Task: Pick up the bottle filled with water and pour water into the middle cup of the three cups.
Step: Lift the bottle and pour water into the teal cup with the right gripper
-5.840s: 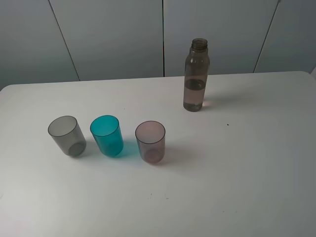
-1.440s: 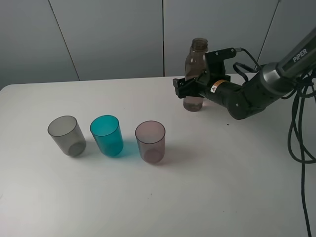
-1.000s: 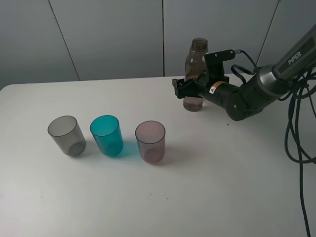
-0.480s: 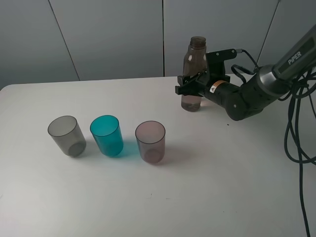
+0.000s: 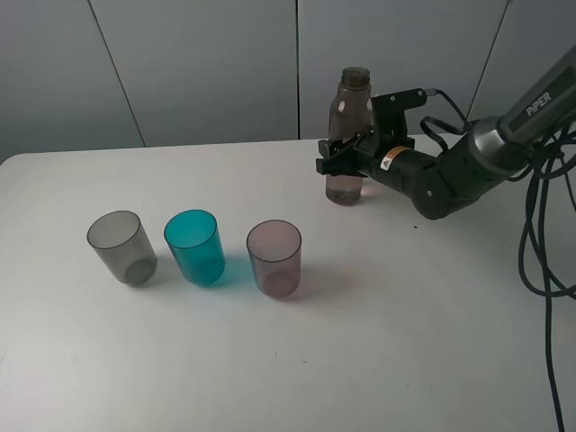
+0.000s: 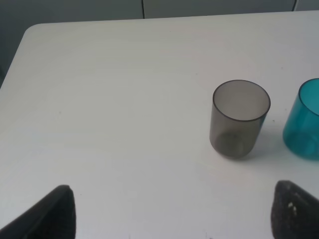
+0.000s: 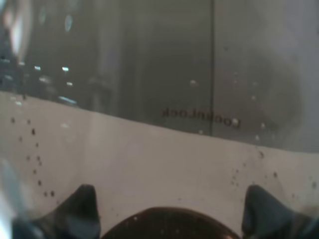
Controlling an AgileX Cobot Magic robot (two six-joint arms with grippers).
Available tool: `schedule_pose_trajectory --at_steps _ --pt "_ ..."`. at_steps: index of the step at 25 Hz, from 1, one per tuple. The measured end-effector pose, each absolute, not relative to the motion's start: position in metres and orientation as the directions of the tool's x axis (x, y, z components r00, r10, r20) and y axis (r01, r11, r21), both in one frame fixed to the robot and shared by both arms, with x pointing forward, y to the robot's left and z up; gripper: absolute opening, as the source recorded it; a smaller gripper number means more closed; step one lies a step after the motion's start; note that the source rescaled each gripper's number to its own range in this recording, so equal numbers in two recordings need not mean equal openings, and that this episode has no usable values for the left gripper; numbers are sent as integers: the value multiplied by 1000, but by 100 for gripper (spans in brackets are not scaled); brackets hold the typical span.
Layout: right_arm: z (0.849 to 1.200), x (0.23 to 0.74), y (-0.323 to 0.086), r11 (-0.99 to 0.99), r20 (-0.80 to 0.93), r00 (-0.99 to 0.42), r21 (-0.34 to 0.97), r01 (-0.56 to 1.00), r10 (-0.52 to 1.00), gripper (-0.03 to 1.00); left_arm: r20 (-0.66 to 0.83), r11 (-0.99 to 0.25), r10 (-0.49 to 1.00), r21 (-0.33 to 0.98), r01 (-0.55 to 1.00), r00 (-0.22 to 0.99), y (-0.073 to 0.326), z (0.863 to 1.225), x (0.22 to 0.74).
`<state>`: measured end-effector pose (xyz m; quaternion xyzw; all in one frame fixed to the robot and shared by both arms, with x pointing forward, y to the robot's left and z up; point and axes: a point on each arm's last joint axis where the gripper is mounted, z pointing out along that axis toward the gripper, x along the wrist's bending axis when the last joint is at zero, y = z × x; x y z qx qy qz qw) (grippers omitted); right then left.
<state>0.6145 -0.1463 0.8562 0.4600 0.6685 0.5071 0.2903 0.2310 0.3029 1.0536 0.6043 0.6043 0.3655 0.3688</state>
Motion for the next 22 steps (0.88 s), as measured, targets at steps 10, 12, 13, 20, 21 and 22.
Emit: schedule_pose_trajectory --at_steps 10,12,13,20,21,22 --pt "919 608 -125 127 -12 -537 976 179 844 2 -6 5 1000 888 461 1 303 1054 231" --pt "927 609 -113 136 -22 -557 977 164 831 2 -6 5 1000 888 461 1 303 1054 231" --pt "930 609 -105 140 -28 -571 978 154 821 2 -6 5 1000 888 461 1 303 1054 231" --pt "953 610 -66 169 -103 -645 985 42 758 2 -6 5 1000 888 461 1 303 1054 231" --pt "955 610 -62 174 -116 -655 984 25 746 2 -6 5 1000 888 461 1 303 1054 231" --pt "954 610 -58 180 -122 -663 983 20 739 2 -6 5 1000 888 461 1 303 1054 231"
